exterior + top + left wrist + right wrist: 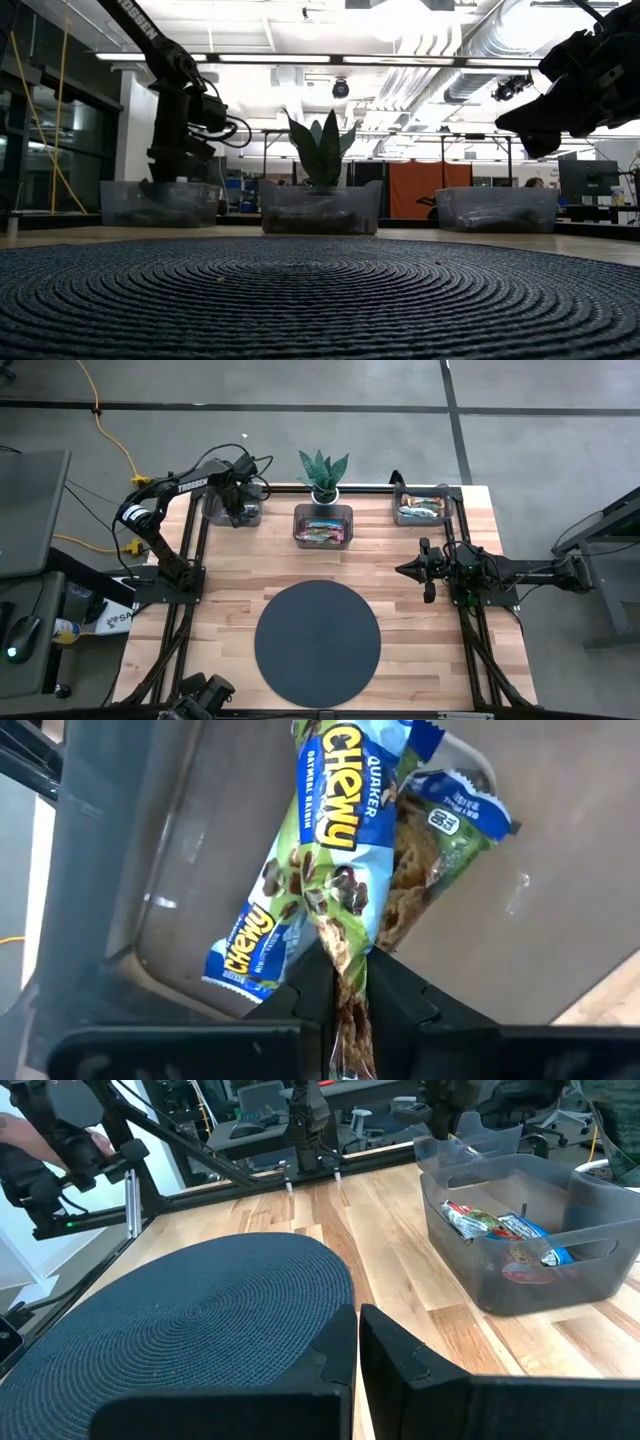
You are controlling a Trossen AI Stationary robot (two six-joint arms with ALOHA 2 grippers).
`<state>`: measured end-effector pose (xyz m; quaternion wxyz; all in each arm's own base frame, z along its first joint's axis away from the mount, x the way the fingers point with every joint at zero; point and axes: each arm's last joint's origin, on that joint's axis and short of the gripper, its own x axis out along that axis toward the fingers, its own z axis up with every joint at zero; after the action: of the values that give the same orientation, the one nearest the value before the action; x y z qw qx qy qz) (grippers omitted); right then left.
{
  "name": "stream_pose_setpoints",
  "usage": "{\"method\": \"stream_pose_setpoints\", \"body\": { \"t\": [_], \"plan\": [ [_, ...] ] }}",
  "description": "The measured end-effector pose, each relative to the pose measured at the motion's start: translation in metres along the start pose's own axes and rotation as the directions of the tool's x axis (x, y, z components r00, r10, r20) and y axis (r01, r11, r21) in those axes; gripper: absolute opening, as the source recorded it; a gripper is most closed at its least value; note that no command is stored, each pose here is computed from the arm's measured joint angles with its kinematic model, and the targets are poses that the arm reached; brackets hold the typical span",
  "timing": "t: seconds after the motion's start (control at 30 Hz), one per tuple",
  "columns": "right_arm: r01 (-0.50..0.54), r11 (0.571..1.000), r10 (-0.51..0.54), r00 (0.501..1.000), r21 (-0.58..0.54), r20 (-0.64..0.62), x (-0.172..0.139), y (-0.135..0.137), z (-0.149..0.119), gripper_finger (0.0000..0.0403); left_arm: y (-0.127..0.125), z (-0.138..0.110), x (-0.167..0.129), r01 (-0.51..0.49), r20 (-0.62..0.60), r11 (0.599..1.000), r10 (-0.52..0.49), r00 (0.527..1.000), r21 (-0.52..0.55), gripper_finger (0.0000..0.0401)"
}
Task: Pick and place Granola Bars by type
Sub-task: Put the blue granola bar into the left black bin, then return to Home Position
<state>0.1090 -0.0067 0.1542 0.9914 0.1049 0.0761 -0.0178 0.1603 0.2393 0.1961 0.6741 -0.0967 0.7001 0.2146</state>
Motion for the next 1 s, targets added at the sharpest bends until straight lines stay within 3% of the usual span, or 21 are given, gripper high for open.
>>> {"method": "stream_pose_setpoints", "body": {
  "t": [0.17,0.5,0.67,0.73,0.87,1.0],
  "plan": [
    [0.000,1.000,0.000,1.000,0.000,0.000,0.000,0.000,0.000,0.0000,-0.001,0.001,0.000,0.037,0.021,0.999,-0.037,0.999,0.002,0.0066],
    [0.000,1.000,0.000,1.000,0.000,0.000,0.000,0.000,0.000,0.0000,0.001,-0.003,-0.008,-0.030,0.016,0.999,0.031,0.999,-0.039,0.0203],
    [0.000,1.000,0.000,1.000,0.000,0.000,0.000,0.000,0.000,0.0000,0.004,-0.004,-0.037,-0.060,0.098,0.994,0.069,0.993,-0.087,0.0217],
    [0.000,1.000,0.000,1.000,0.000,0.000,0.000,0.000,0.000,0.0000,0.005,-0.004,-0.052,-0.025,0.172,0.993,0.045,0.984,-0.118,0.0218],
    [0.000,1.000,0.000,1.000,0.000,0.000,0.000,0.000,0.000,0.0000,-0.003,0.001,-0.087,0.106,0.386,0.986,-0.048,0.921,-0.131,0.0218],
    [0.000,1.000,0.000,1.000,0.000,0.000,0.000,0.000,0.000,0.0000,-0.024,0.012,-0.124,0.211,0.579,0.977,-0.160,0.799,-0.021,0.0218]
  ]
}}
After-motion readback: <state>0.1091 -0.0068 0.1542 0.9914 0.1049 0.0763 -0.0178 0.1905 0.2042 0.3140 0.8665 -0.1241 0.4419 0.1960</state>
